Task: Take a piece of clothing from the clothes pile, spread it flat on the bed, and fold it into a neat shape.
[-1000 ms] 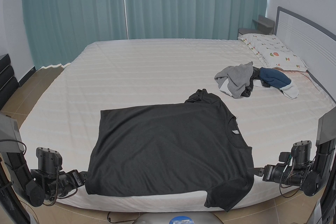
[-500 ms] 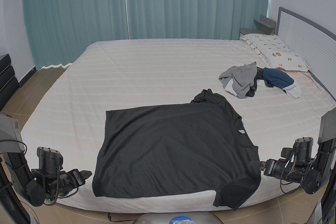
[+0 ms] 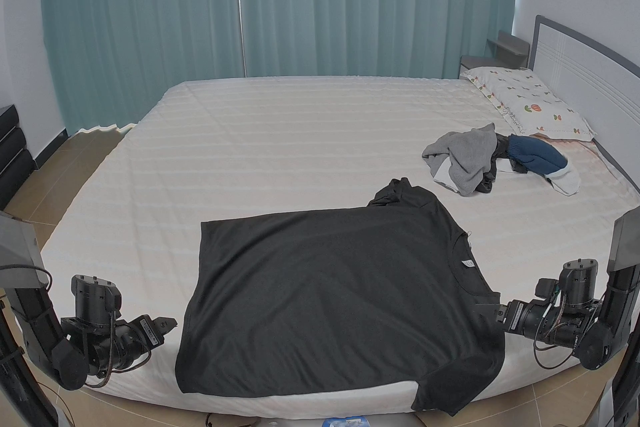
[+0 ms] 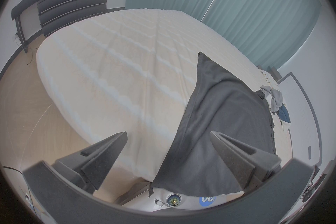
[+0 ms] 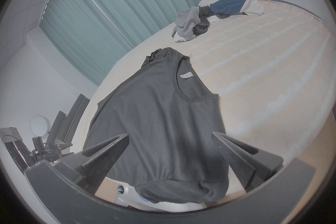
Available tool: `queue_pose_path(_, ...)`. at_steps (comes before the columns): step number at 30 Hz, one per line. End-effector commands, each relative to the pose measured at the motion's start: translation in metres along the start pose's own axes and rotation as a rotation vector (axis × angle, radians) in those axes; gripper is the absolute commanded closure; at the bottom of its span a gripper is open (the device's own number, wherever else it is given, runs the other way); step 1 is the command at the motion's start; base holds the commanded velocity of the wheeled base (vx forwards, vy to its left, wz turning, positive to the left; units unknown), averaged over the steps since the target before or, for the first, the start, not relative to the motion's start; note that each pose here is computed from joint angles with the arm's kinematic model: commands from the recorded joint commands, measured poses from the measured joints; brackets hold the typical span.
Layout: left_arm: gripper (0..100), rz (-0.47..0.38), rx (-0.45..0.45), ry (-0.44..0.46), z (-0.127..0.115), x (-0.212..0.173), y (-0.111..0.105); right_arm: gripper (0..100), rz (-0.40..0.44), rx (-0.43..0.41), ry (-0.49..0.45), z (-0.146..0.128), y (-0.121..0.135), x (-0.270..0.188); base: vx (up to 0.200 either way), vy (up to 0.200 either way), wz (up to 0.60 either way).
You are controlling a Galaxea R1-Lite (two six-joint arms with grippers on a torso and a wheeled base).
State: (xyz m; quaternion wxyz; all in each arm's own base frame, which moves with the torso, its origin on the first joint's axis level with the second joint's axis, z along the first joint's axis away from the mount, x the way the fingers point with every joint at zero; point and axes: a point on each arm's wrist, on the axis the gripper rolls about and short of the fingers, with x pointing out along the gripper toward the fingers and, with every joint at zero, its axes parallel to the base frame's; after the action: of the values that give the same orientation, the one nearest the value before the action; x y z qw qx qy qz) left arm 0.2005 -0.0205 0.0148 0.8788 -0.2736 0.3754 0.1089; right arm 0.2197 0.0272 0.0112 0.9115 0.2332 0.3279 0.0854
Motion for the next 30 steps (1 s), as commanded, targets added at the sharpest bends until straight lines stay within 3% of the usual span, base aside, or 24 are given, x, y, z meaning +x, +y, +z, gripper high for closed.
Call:
queue_pose_path(1,0,-0.049,-0.039,-0.022,0.005,0.005,-0.013,0,0.002,-0.001,0.006,-0.001,0.000,0.001,0.000,0.000,0.00)
queue_pose_path(13,0,-0.138,-0.066,-0.113,0.042,0.038,-0.050,0,0.006,0.000,0.003,0.000,0.001,0.000,0.000,0.000,0.00)
queue_pose_path(26,0,-0.268,-0.127,-0.001,0.098,0.123,-0.080,0,0.007,-0.001,0.022,-0.003,0.001,0.001,0.000,0.000,0.00)
queue_pose_path(30,0,-0.270,-0.136,-0.022,0.113,0.151,-0.086,0,0.013,-0.004,0.029,-0.005,0.002,0.002,0.000,0.000,0.00)
